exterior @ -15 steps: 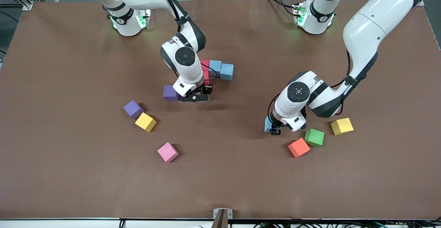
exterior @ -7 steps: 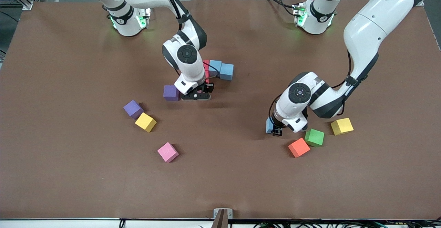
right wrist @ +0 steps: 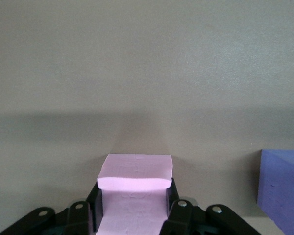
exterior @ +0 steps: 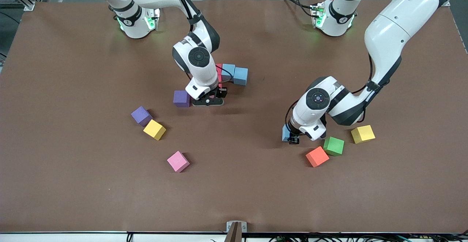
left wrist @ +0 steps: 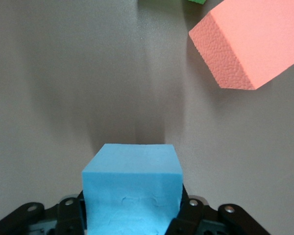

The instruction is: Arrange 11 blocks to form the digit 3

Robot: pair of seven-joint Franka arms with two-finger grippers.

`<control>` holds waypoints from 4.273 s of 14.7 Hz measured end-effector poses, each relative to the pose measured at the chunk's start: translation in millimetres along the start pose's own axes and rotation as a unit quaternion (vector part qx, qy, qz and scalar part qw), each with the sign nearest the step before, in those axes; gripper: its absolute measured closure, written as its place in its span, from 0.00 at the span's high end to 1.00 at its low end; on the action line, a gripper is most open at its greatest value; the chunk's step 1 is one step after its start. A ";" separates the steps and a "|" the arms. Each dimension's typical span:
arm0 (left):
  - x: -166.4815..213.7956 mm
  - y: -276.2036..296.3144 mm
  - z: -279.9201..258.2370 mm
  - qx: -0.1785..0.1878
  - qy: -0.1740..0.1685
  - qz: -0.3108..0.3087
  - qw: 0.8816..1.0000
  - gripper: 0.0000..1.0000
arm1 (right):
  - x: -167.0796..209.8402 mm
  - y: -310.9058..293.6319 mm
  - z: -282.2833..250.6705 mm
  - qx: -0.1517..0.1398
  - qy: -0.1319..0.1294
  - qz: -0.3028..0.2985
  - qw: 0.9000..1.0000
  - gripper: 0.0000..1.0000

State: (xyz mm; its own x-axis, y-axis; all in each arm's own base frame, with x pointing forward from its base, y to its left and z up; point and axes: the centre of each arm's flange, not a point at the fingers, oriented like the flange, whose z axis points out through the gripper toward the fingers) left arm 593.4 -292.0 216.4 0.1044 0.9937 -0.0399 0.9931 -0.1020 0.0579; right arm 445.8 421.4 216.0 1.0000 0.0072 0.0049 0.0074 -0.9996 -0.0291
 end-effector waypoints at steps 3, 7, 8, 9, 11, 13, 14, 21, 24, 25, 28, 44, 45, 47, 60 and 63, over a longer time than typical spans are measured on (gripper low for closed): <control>0.1 0.0 0.3 0.000 0.000 0.000 1.000 0.62 | -3.2 1.0 -0.3 -0.001 -0.002 0.000 1.000 0.52; 0.2 0.0 0.3 0.000 0.000 0.000 1.000 0.62 | -9.0 2.4 -0.1 -0.002 -0.005 0.002 1.000 0.52; -0.2 0.1 0.1 0.000 0.000 0.000 1.000 0.62 | -9.2 2.3 -0.1 -0.002 -0.005 0.003 1.000 0.52; -1.5 0.5 -0.6 -0.001 -0.001 0.001 1.000 0.62 | -9.2 2.3 -0.1 -0.002 -0.005 0.004 1.000 0.52; -5.8 1.1 -2.6 -0.004 -0.002 0.003 1.000 0.62 | -9.2 2.3 -0.1 -0.002 -0.005 0.006 1.000 0.52; -9.4 0.8 -3.5 -0.005 -0.002 0.006 1.000 0.62 | -9.1 2.2 -0.1 -0.002 -0.004 0.006 1.000 0.52; -9.3 0.9 -3.4 -0.005 -0.002 0.005 1.000 0.62 | -9.1 2.2 -0.2 -0.002 -0.004 0.006 1.000 0.52; -4.8 2.0 -1.0 -0.004 0.001 0.003 1.000 0.62 | -9.0 1.6 -0.6 0.000 -0.003 0.007 1.000 0.52; -4.8 2.0 -1.0 -0.004 0.001 0.003 1.000 0.62 | -9.3 0.3 -1.1 0.002 -0.001 0.007 1.000 0.52; -4.8 2.0 -1.0 -0.004 0.001 0.003 1.000 0.62 | -9.3 0.1 -1.2 0.002 -0.001 0.007 1.000 0.52; -4.9 1.9 -1.0 -0.004 0.001 0.003 1.000 0.62 | -9.7 -0.6 -1.3 0.003 0.000 0.006 1.000 0.52; -2.7 2.5 0.5 -0.004 0.003 0.001 1.000 0.62 | -8.8 -0.1 -1.6 0.003 0.001 0.009 1.000 0.65; -2.5 2.5 0.6 -0.004 0.003 0.001 1.000 0.62 | -8.2 0.5 -1.7 0.003 0.001 0.010 1.000 0.76; -2.5 2.5 0.6 -0.004 0.003 0.001 1.000 0.62 | -7.7 0.7 -2.0 0.003 0.001 0.011 1.000 0.94; -53.5 -11.5 -5.4 -0.010 0.000 0.026 1.000 0.61 | 73.8 79.2 -25.0 -0.007 0.042 0.100 0.994 1.00; -88.3 -24.6 -9.1 -0.012 -0.002 0.027 1.000 0.61 | 100.9 80.5 -52.4 -0.005 0.040 0.157 0.987 1.00</control>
State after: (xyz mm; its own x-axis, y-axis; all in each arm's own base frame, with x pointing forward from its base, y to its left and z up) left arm 559.3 -376.8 227.6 0.1584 0.9865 -0.0407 0.9844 -0.1546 0.0839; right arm 547.1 340.2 266.6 0.9495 -0.3043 0.0766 -0.3027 -0.9526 -0.0320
